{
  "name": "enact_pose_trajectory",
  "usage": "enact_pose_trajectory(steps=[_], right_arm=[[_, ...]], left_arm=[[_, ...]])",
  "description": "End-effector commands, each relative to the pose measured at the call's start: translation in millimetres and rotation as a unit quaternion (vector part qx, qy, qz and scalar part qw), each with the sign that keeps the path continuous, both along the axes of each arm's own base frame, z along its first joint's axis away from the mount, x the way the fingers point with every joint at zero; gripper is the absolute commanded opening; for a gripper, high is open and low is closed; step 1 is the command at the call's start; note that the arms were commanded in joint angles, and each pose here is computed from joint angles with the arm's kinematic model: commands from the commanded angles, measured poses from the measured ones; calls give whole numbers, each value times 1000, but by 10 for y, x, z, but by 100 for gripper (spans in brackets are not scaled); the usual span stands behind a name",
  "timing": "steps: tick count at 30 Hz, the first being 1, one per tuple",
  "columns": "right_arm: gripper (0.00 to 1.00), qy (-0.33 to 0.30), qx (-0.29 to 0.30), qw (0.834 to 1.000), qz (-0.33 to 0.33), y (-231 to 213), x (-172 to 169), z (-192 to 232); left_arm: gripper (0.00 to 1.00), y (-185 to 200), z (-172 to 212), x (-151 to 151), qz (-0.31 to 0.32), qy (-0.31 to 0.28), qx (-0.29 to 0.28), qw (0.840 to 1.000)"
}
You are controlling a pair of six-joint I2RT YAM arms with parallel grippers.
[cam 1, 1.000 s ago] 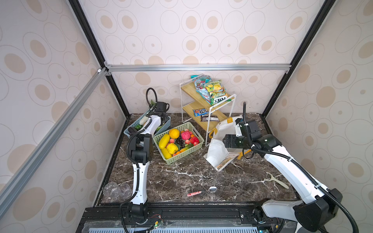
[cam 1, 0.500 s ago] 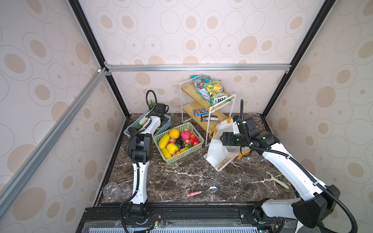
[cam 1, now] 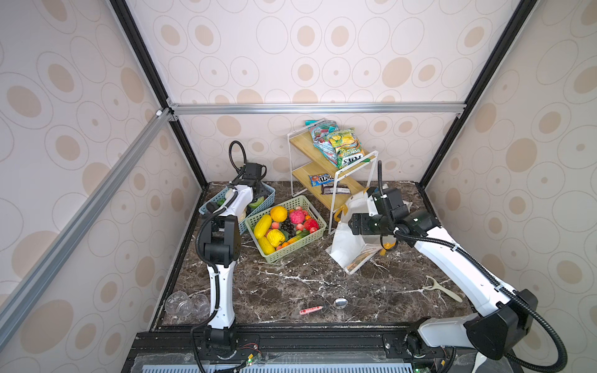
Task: Place the food into the grocery bag and tie it
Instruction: 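Raise the right gripper from the tote while the left moves over the vegetable basket, then grasp the green cabbage in the blue basket with the left gripper while the right approaches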
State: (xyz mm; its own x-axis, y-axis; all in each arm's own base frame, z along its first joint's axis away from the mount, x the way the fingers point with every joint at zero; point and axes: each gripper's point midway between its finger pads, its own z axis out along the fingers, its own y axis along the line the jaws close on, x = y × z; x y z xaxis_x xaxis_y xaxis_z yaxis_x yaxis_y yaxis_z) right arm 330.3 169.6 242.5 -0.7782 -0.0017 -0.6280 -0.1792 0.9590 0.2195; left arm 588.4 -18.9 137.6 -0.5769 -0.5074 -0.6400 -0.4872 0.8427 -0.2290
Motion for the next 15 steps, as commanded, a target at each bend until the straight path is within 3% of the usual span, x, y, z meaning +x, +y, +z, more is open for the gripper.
enact_pose_trajectory(steps=[1,15], right_arm=[[86,-20,7,1000,13,101,51,133],[86,-50,54,995,73,634,151,176]], left_arm=[[66,-74,540,37,-23,-62,-23,998],[67,-254,1050,-346,-56,-118,-79,988]])
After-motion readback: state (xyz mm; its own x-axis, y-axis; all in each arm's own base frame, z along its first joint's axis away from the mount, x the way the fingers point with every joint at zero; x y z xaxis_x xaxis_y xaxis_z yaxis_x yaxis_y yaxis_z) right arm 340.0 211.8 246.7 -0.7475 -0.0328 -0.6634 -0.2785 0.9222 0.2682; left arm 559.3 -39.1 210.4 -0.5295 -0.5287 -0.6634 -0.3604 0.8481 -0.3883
